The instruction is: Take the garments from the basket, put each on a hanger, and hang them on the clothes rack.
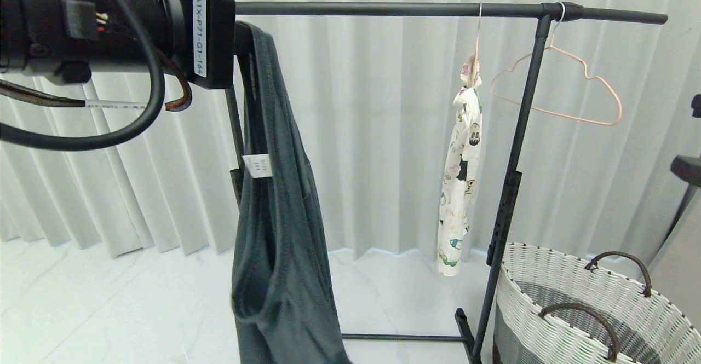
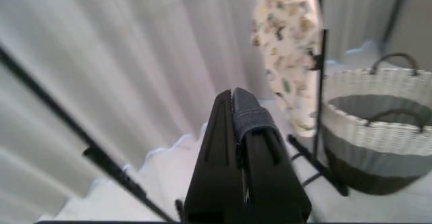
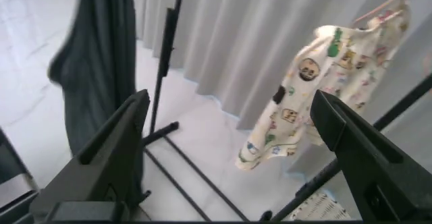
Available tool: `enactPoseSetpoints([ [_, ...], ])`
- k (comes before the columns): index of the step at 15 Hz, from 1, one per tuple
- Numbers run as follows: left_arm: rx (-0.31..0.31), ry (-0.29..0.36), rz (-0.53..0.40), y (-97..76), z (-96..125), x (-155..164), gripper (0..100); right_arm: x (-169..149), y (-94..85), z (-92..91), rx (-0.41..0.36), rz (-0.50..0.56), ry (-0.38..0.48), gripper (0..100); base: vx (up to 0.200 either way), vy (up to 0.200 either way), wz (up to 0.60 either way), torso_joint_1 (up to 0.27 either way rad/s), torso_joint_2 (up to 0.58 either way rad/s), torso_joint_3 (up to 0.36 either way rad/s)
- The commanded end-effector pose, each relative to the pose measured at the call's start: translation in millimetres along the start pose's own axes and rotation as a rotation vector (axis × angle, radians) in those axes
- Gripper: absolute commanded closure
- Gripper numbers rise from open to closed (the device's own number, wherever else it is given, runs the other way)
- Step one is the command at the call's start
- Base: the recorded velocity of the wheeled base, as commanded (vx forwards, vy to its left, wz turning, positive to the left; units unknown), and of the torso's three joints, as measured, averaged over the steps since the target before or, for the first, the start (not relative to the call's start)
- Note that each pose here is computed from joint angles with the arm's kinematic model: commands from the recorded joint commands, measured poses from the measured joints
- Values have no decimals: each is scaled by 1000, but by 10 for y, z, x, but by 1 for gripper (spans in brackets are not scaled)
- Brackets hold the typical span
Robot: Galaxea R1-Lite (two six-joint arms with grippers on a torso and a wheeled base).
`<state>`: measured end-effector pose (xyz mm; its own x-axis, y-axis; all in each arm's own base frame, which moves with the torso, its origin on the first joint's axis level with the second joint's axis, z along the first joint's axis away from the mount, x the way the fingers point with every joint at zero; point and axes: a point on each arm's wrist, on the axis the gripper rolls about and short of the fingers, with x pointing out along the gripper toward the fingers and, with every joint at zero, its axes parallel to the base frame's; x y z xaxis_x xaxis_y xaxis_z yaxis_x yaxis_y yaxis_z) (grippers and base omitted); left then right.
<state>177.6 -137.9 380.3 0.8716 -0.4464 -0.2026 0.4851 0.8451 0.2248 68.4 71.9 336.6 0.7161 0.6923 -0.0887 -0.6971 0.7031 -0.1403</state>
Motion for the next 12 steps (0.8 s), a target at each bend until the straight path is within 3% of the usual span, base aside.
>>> enactPoseSetpoints([
  [1, 1, 21, 55, 55, -38, 6, 100, -29, -158, -96, 10, -172, 59, 0, 0, 0, 0, 0, 0, 0],
  [3, 22, 82, 206, 249, -171, -45, 100, -95, -371, -246, 3, -440, 233, 0, 0, 0, 0, 0, 0, 0],
  [5, 57, 138, 307, 453, -333, -182, 100, -186, -526, -348, -44, -624, 335, 0, 0, 0, 0, 0, 0, 0],
  [9, 39, 208, 376, 549, -590, -349, 100, -220, -608, -465, -26, -719, 397, 0, 0, 0, 0, 0, 0, 0],
  [12, 36, 180, 383, 545, -608, -350, 100, -224, -606, -492, -28, -725, 408, 0, 0, 0, 0, 0, 0, 0],
])
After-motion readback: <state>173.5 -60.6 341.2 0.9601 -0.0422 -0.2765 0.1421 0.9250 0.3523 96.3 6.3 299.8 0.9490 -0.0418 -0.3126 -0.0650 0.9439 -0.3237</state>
